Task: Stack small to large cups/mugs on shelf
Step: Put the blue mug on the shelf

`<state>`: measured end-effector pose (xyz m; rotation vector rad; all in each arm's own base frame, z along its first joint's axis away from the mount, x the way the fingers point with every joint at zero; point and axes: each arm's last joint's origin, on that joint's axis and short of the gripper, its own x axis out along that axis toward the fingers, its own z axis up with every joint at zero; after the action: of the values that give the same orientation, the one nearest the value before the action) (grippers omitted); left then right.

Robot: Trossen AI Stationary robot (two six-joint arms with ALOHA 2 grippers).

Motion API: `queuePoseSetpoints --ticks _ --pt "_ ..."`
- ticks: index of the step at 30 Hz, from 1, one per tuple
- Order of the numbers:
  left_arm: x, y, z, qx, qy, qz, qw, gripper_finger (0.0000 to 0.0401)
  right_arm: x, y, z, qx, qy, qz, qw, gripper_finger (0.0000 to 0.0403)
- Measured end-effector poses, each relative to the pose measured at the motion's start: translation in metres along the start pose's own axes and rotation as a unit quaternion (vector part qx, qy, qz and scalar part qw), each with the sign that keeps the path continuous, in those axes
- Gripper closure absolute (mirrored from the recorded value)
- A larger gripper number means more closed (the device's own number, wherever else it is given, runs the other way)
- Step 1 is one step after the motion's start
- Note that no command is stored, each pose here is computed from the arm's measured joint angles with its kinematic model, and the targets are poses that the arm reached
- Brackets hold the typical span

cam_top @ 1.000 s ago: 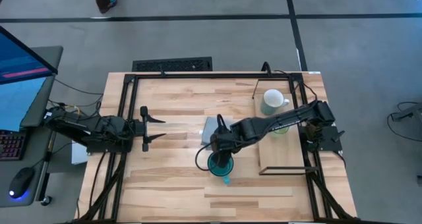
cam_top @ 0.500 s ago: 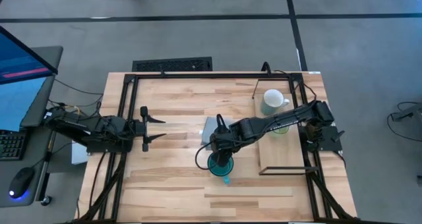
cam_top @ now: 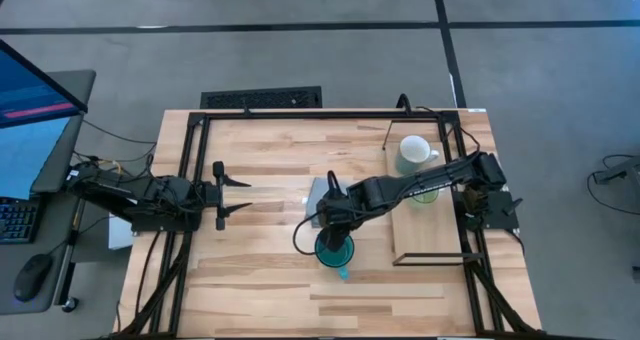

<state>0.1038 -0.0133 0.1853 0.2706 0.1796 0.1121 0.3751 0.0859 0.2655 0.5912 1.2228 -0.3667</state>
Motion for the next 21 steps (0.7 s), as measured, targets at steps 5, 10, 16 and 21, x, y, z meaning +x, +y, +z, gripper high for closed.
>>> queuePoseSetpoints --ticks 5,10,16,21 --pt "0.0000 0.0000 0.0000 0.000 0.000 0.000 1.000 0.0177 0.0000 0.0021 0.0014 0.000 -0.008 0.010 1.000 0.0268" --pt "0.0000 0.0000 0.0000 0.000 0.000 0.000 1.000 0.0177 -0.0002 0.0028 0.0022 0.000 -0.012 0.014 1.000 0.0270" --pt "0.0000 0.0000 0.0000 0.000 0.000 0.000 1.000 0.0177 -0.0002 0.0029 0.0022 0.000 -0.011 0.015 1.000 0.0269" --pt "0.0000 -0.0003 -0.0014 0.002 0.007 -0.002 1.000 0.0177 -0.0003 0.0037 0.0012 -0.001 0.006 0.030 1.000 0.0270"
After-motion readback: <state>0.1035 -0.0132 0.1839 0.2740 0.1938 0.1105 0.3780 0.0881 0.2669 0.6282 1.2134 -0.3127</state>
